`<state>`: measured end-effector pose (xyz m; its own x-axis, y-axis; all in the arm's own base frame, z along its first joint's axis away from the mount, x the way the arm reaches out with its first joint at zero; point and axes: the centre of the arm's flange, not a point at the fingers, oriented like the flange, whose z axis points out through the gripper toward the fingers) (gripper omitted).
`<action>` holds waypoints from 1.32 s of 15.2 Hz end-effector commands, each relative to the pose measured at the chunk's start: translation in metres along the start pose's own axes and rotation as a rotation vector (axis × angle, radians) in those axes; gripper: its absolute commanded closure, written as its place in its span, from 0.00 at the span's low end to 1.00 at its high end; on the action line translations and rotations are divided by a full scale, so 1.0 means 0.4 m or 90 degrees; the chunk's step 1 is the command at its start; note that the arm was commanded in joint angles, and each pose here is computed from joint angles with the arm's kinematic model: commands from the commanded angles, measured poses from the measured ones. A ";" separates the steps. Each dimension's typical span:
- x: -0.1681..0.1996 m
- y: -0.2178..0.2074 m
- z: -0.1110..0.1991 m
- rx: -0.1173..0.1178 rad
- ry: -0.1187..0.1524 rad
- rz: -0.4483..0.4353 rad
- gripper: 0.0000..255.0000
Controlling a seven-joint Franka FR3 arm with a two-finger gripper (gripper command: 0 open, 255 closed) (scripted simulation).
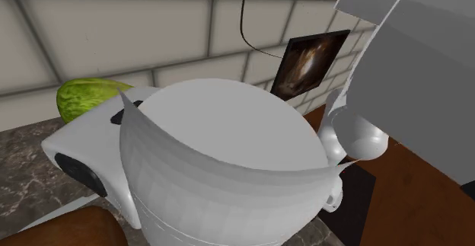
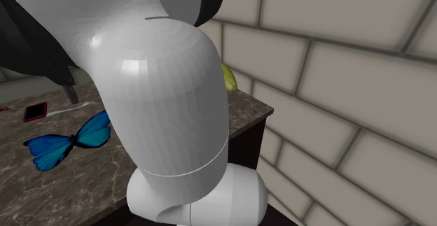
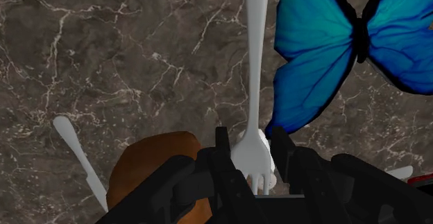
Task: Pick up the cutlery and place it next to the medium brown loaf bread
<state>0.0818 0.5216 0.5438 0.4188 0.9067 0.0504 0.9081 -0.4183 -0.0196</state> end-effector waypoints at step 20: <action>-0.014 0.005 0.277 0.000 0.000 0.001 1.00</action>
<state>0.0823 0.5210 0.4388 0.4196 0.9063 0.0504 0.9077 -0.4192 -0.0195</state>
